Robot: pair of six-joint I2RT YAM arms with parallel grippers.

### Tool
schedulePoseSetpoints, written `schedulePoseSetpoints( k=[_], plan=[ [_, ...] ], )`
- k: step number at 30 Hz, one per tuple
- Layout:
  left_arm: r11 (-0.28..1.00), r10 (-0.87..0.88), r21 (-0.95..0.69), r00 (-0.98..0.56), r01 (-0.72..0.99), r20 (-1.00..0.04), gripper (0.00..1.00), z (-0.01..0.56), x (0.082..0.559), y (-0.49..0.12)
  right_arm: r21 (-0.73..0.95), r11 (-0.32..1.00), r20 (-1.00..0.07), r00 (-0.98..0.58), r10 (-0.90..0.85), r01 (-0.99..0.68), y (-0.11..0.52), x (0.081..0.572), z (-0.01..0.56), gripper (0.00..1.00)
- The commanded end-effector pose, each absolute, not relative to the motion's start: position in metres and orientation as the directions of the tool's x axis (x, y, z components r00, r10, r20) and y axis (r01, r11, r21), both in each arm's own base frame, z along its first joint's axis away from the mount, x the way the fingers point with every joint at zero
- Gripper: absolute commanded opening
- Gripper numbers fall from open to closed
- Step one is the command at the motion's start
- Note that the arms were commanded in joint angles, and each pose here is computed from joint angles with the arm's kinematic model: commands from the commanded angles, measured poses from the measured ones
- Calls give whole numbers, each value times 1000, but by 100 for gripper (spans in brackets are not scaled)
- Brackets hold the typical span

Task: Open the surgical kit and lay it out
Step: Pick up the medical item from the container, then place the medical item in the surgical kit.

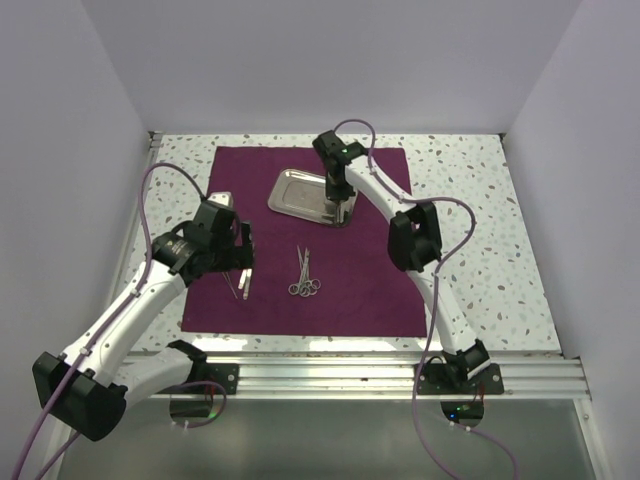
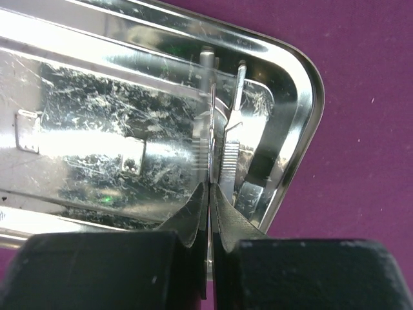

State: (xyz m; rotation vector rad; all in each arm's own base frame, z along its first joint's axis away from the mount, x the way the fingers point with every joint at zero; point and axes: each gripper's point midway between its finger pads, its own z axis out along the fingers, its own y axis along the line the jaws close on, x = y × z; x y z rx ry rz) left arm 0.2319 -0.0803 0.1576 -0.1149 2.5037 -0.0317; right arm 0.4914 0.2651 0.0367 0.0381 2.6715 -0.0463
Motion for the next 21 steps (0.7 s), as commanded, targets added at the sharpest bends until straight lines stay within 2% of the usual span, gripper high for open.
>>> schedulePoseSetpoints(
  k=[1,10,20,21],
  plan=[
    [996,-87,-72,-779,-53,-621,99,168,240,-85,-9,1000,-450,-893,16,22,263,481,67,0],
    [994,-99,-94,-775,-51,-624,99,169,243,-89,105,994,-587,-807,68,7,270,488,148,0],
    [993,-114,-102,-765,-64,-633,98,176,243,-88,125,992,-570,-819,66,-7,264,468,158,0],
    [993,-115,-102,-763,-65,-636,99,176,243,-88,113,994,-543,-838,56,-7,260,458,147,0]
  ],
)
